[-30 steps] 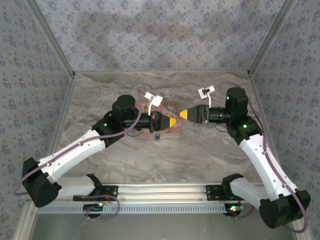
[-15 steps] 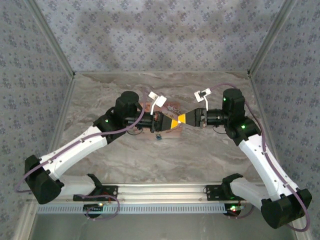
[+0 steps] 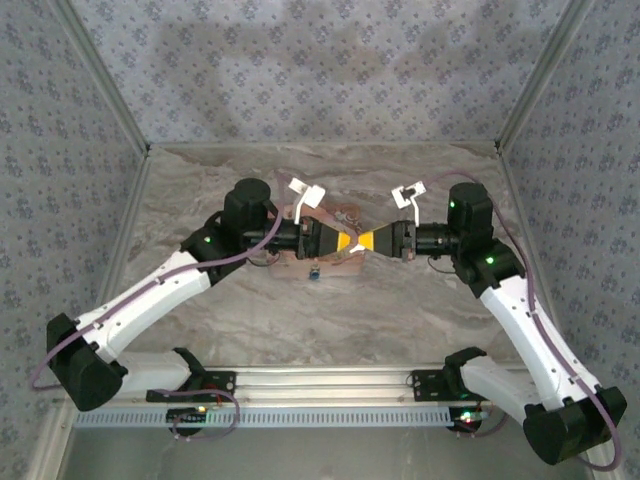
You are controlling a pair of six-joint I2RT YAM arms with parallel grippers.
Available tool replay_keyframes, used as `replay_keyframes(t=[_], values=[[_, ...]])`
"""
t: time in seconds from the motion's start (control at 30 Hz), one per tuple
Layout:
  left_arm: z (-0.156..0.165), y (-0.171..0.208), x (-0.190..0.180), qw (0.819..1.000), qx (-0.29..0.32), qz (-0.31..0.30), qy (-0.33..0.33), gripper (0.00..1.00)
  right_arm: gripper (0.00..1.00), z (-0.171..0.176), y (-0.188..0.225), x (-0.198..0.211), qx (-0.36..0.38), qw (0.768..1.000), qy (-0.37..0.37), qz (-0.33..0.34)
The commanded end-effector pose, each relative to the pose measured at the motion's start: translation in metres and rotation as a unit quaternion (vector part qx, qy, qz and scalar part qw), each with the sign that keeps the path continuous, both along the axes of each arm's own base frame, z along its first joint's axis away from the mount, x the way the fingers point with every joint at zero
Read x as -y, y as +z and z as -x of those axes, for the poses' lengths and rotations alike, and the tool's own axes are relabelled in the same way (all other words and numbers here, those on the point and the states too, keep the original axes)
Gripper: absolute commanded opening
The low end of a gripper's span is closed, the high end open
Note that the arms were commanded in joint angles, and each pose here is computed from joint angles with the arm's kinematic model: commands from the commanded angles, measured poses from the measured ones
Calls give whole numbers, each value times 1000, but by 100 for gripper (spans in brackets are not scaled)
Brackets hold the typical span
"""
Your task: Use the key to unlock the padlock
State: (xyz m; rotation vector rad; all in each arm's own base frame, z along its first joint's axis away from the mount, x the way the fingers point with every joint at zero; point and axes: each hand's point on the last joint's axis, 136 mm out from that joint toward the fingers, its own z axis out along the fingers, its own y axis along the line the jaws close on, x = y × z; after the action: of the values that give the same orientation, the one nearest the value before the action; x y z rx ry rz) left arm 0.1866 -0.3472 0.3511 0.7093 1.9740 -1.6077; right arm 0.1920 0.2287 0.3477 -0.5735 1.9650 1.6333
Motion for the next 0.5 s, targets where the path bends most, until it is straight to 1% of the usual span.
replay_keyframes(t=[0.0,0.27,0.33,0.47], values=[[5,22,-7,999,25,29,3,22,0,-4,8,3,7,1000,-18,-12],[9,21,-3,999,19,40,-9,32,0,-11,14,5,12,999,-42,-25],[9,20,-1,999,17,40,-11,36,0,-12,16,6,15,998,-49,-30],[10,18,6,999,13,44,-19,37,0,-13,21,7,19,997,-58,-43]])
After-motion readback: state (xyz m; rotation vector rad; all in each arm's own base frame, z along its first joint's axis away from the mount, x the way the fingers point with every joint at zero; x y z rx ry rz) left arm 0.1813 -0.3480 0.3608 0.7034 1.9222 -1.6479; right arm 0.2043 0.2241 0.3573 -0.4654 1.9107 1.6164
